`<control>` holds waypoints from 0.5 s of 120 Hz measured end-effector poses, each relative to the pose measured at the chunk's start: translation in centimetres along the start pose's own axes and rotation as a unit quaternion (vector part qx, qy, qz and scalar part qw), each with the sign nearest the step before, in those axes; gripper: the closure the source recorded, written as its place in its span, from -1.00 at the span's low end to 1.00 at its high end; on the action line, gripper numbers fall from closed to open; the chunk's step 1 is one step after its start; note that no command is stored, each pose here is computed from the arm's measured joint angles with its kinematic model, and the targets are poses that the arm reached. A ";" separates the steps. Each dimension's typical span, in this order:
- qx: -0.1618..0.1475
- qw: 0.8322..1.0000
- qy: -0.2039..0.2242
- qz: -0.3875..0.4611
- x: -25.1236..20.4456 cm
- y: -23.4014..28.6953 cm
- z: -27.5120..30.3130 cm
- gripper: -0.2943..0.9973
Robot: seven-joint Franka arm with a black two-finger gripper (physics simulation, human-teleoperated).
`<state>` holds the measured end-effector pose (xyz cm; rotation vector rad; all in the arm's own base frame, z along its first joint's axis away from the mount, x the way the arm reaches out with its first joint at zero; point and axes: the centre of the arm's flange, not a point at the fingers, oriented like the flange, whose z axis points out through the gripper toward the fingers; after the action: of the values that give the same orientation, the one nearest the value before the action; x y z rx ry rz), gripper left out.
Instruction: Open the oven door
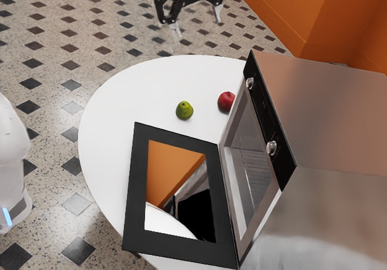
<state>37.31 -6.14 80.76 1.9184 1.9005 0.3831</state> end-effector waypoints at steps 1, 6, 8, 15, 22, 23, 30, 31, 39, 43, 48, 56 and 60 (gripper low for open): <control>0.007 1.000 -0.001 -0.007 0.8 0.5 0.0 -0.54; 0.046 0.998 -0.009 -0.051 5.1 2.2 1.1 -0.54; 0.063 0.995 -0.010 -0.070 6.7 2.7 1.9 -0.54; 0.125 0.983 0.002 -0.132 10.5 2.9 5.5 -0.54; 0.178 0.968 0.020 -0.178 12.1 1.9 8.6 -0.54; 0.185 0.965 0.022 -0.184 12.2 1.7 9.0 -0.54; 0.216 0.952 0.036 -0.213 12.0 0.4 10.6 -0.54; 0.219 0.951 0.037 -0.216 12.0 0.3 10.8 -0.54; 0.241 0.938 0.051 -0.244 11.6 -0.9 11.9 -0.54; 0.248 0.932 0.057 -0.258 11.5 -1.4 12.2 -0.54; 0.255 0.924 0.064 -0.276 11.6 -1.9 12.7 -0.54; 0.265 0.913 0.075 -0.302 11.6 -2.4 13.7 -0.54; 0.269 0.907 0.079 -0.314 11.6 -2.6 14.2 -0.54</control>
<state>42.03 4.04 65.97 1.4383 2.8059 -0.2169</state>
